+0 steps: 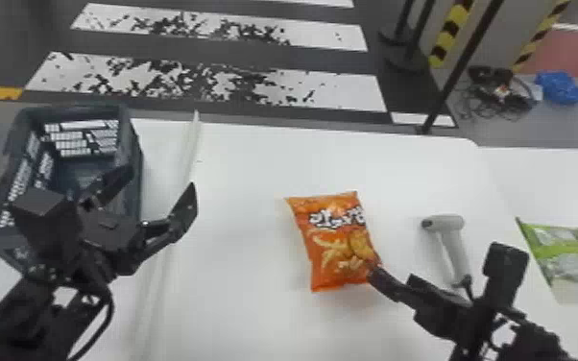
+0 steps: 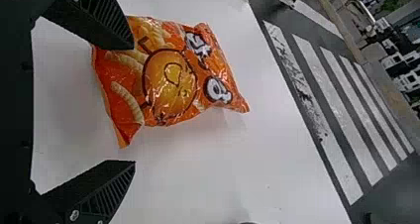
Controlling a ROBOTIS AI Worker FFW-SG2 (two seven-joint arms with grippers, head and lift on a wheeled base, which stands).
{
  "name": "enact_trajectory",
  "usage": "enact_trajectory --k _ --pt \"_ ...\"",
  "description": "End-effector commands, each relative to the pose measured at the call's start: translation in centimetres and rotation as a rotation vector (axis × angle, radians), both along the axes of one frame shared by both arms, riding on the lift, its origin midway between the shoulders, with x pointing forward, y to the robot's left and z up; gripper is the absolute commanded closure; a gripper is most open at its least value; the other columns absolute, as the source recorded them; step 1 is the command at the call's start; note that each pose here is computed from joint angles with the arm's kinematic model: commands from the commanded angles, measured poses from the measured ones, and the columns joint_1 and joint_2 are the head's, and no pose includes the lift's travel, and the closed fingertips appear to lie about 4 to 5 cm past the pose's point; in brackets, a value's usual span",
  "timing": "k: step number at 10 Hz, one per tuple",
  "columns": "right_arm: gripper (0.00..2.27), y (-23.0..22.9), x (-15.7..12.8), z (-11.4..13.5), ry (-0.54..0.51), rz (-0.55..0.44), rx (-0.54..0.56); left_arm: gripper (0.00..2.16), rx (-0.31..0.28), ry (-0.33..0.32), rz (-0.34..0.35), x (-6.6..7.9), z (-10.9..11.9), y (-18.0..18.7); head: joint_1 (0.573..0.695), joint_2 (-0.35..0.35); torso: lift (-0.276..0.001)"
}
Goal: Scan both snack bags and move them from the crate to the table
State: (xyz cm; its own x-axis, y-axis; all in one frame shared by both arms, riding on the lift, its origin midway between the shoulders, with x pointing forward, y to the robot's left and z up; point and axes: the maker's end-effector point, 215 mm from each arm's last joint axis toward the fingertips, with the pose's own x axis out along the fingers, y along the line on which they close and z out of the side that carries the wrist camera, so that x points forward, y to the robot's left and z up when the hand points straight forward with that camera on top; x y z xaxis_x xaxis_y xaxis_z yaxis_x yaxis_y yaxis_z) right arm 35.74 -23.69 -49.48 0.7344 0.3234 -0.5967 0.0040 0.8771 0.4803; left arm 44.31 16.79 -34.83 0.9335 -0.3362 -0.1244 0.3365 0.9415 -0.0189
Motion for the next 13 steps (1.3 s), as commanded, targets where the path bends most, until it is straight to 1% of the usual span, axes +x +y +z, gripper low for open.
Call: enact_trajectory --k 1,4,5,6,9,11,13 --pt "0.11 0.9 -0.5 -0.3 0.058 0.019 0.095 0.09 -0.001 0.006 -0.001 -0.2 -0.3 -0.1 0.695 -0.099 -0.088" --pt "0.11 2.7 -0.1 -0.6 0.115 0.035 0.292 0.09 -0.002 0.014 -0.004 -0.5 -0.6 -0.2 0.695 -0.078 -0.088" --pt "0.11 2.5 0.5 -0.9 0.119 0.028 0.303 0.09 -0.003 0.016 -0.005 -0.6 -0.7 -0.3 0.695 -0.068 -0.088" --pt "0.11 2.3 0.4 -1.4 0.141 0.024 0.31 0.09 -0.003 0.019 -0.009 -0.6 -0.8 -0.4 0.695 -0.066 -0.088" --pt "0.11 1.5 0.6 -2.2 0.158 0.002 0.3 0.09 0.003 0.025 -0.01 -0.6 -1.0 -0.4 0.695 -0.076 -0.088" --pt "0.11 1.0 0.5 -2.2 0.161 -0.009 0.298 0.09 0.003 0.028 -0.01 -0.7 -1.2 -0.4 0.695 -0.084 -0.088" --pt "0.11 1.6 1.4 -2.0 0.157 0.002 0.301 0.09 0.003 0.03 -0.014 -0.7 -1.2 -0.5 0.695 -0.089 -0.088"
